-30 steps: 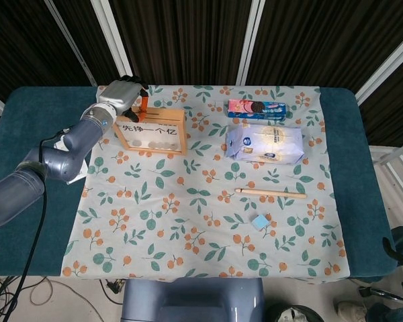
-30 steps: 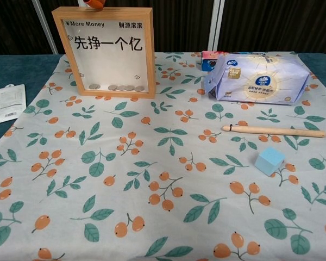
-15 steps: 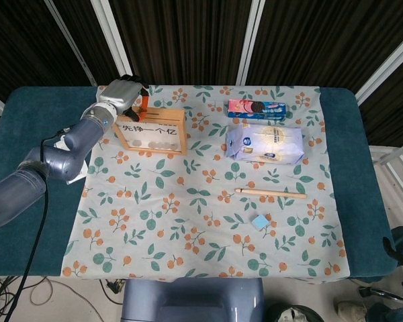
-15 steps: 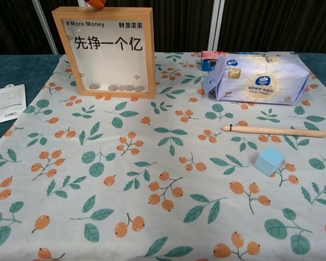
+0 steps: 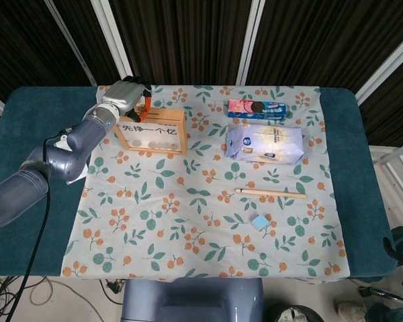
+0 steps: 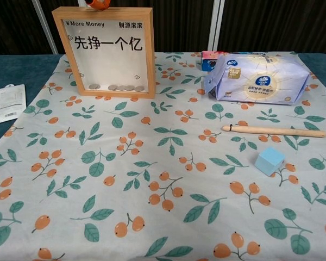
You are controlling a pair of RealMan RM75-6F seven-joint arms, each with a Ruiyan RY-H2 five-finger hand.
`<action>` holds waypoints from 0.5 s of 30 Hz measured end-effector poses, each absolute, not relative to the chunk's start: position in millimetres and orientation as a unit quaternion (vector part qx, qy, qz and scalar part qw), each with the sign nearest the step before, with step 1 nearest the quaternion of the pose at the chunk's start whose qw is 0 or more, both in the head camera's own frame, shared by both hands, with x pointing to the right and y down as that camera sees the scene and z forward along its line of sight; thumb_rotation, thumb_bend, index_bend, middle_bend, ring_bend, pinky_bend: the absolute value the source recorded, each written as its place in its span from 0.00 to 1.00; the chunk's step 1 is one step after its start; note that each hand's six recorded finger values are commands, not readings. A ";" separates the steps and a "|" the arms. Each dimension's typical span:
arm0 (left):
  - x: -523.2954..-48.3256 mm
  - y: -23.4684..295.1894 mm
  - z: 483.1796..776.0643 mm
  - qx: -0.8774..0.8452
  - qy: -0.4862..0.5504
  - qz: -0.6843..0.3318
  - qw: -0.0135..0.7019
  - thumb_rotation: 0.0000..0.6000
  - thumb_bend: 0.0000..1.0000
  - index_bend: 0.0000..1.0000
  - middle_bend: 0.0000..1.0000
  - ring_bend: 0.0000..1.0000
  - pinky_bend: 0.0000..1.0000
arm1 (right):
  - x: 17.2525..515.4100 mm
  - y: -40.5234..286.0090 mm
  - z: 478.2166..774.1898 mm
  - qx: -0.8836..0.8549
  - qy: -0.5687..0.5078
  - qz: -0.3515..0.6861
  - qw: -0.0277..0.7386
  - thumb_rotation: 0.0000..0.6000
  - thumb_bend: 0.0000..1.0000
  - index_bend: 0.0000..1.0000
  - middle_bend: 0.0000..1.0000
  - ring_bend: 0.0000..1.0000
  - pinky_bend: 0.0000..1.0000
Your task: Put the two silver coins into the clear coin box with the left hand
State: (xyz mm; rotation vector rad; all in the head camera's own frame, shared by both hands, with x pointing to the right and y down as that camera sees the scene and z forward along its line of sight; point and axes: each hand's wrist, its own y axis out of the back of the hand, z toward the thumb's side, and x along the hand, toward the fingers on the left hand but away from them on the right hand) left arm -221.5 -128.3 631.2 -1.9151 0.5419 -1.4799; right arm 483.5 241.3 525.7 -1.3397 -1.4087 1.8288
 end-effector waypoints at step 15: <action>-220.3 -127.3 631.0 -0.730 0.202 -0.564 0.329 1.00 0.52 0.53 0.14 0.00 0.00 | 483.9 241.5 525.7 -0.487 -0.512 0.668 0.234 1.00 0.37 0.12 0.08 0.03 0.00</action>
